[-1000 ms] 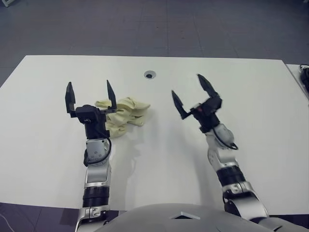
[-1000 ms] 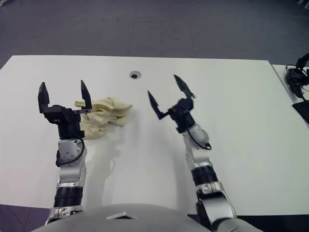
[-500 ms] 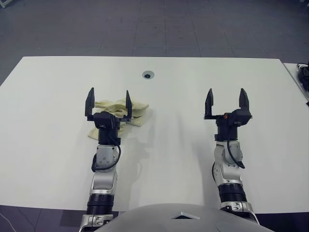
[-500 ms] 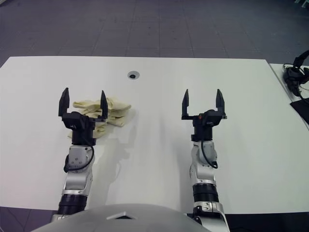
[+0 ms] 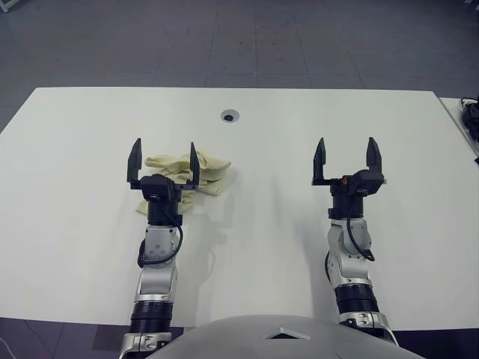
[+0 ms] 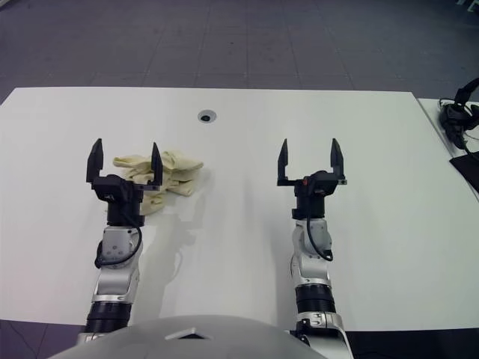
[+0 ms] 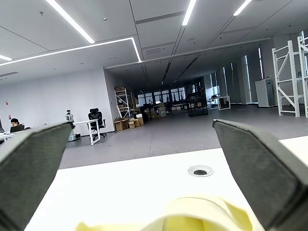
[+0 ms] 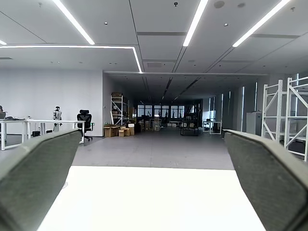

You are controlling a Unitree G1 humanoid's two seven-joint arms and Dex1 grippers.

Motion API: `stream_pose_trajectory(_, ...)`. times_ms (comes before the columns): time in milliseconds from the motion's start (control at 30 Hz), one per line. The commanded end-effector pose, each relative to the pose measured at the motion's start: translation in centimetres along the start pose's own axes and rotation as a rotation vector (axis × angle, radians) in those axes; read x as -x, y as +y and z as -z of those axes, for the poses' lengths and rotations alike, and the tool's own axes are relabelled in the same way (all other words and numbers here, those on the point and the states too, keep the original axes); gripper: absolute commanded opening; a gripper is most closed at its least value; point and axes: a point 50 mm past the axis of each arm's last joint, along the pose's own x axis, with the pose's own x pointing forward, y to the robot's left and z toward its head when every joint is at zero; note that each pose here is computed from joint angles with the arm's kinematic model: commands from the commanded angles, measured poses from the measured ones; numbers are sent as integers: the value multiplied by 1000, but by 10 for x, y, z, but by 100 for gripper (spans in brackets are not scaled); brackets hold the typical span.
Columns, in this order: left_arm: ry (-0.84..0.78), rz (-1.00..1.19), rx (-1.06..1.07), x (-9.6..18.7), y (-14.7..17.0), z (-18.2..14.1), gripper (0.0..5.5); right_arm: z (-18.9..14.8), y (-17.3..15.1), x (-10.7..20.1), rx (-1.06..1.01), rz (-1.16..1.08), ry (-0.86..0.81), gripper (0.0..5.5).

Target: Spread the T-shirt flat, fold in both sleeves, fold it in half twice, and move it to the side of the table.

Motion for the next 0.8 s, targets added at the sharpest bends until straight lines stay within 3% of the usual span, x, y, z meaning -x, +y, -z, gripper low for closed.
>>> stream_pose_trajectory(33,5,-3,5,1,1,-1,540,-1,-1,3,-4,5,0,538)
stream_pose_trajectory(800,7,-8,-10,4,4,-2,540,-3,2,9,0,-8,3,538)
